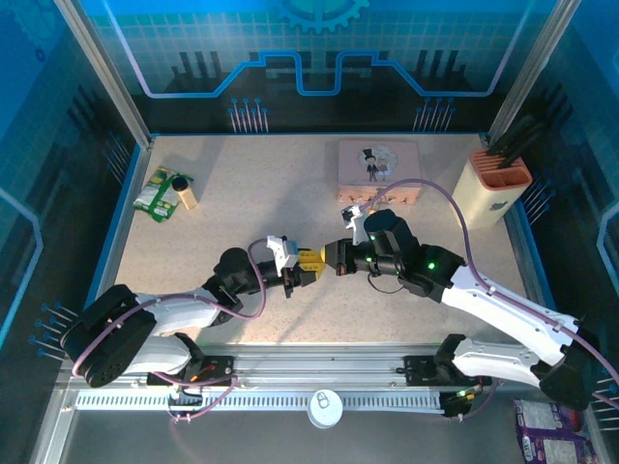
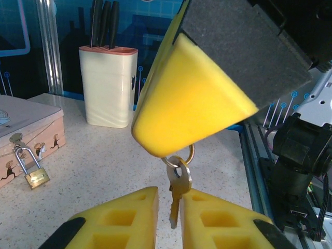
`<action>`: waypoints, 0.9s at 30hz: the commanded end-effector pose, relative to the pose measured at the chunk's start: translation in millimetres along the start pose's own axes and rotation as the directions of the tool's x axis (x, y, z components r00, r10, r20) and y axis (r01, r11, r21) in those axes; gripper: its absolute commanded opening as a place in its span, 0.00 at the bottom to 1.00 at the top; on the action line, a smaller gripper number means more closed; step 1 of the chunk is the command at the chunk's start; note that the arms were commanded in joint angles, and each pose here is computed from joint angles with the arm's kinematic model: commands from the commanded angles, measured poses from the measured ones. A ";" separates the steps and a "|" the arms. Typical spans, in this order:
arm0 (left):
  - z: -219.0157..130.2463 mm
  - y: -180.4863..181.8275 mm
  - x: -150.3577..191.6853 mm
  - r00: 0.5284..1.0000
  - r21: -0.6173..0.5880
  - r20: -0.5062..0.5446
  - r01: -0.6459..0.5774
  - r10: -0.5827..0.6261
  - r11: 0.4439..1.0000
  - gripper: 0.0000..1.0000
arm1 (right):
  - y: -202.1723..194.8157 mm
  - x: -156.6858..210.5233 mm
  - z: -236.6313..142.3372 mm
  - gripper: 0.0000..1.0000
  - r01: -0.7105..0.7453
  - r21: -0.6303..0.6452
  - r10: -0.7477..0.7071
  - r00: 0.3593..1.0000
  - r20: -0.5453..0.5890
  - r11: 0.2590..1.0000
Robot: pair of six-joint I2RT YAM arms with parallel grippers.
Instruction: Unlock the padlock with the key
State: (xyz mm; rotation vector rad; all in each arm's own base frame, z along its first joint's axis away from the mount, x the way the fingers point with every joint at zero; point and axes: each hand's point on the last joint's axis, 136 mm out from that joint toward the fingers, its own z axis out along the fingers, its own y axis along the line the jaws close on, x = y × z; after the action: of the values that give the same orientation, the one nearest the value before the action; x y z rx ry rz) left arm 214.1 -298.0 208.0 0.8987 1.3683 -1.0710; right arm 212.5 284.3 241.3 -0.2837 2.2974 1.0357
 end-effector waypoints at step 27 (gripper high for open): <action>8.6 11.7 -1.0 0.960 -0.051 -0.281 -0.025 0.009 0.998 0.00 | -46.1 -18.8 -40.6 0.48 0.069 0.167 -0.090 0.989 0.120 0.984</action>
State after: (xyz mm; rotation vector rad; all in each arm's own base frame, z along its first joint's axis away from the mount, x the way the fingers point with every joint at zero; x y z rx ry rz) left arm 226.1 -305.9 220.7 0.9696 1.4892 -1.0060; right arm 222.9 250.4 250.8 -0.2400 2.2319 0.9218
